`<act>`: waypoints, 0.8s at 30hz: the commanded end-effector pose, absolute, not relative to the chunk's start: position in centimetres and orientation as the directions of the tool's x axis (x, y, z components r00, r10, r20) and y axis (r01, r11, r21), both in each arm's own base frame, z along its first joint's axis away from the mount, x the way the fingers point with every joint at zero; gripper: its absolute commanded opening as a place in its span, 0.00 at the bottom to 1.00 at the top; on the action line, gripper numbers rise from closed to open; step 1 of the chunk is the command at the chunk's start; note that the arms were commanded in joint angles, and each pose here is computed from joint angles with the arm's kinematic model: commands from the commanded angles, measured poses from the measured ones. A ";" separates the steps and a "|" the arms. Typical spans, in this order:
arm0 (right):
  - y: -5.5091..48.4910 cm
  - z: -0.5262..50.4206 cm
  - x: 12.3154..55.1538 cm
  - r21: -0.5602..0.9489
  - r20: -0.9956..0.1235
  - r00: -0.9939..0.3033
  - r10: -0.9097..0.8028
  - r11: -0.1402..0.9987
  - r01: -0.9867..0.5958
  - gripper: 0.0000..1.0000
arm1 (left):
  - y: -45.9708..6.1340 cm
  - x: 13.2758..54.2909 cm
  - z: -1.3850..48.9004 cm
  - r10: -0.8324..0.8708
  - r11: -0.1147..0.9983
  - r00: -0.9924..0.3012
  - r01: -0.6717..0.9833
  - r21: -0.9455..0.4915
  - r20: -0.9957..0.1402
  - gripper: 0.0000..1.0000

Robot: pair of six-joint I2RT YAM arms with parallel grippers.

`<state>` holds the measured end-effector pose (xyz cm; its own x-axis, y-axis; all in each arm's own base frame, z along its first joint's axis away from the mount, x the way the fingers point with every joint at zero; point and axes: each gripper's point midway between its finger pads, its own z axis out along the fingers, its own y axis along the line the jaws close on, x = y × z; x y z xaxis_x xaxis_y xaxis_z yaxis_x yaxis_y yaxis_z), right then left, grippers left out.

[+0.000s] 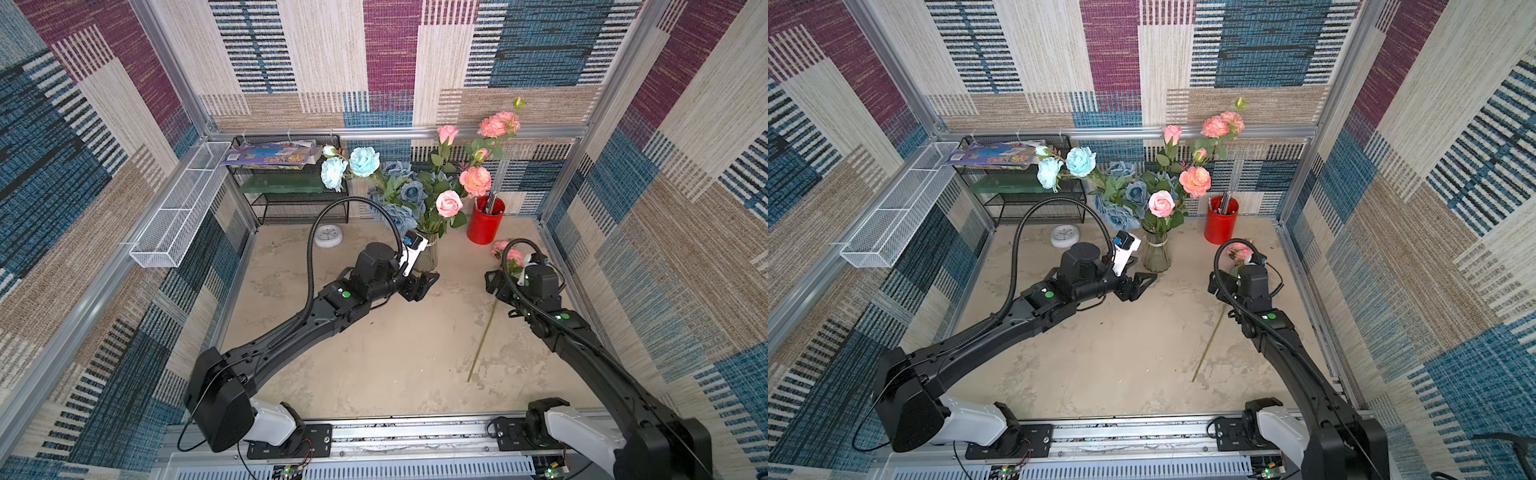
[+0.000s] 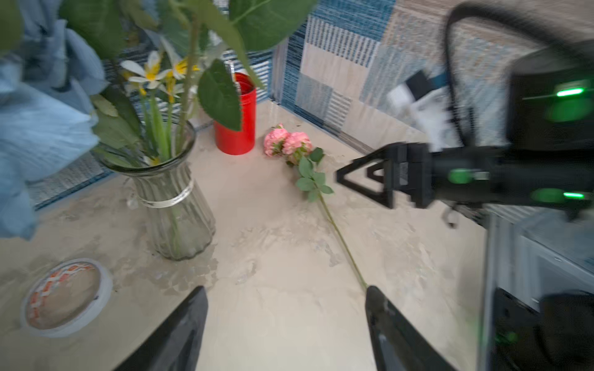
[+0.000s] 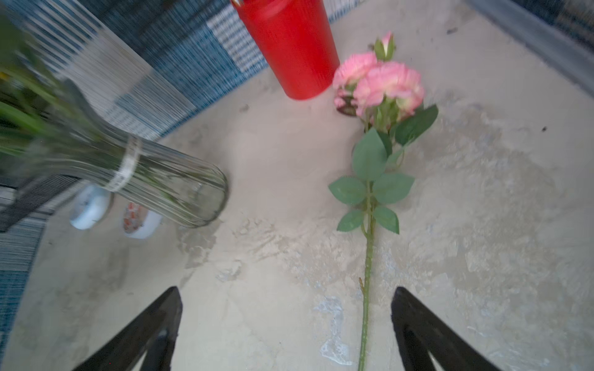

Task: Pick out pink flowers from the vase
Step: Place the flower at the center of the board, then pick up the flower from the vase.

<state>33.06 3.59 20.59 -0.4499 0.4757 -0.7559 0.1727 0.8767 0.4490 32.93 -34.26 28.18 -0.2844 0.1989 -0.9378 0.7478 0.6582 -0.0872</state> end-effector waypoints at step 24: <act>3.3 28.4 28.8 0.447 -0.881 -0.186 0.436 0.894 -0.021 0.96 | -39.0 45.3 30.3 -0.037 0.823 0.093 0.567 0.022 -0.995 0.44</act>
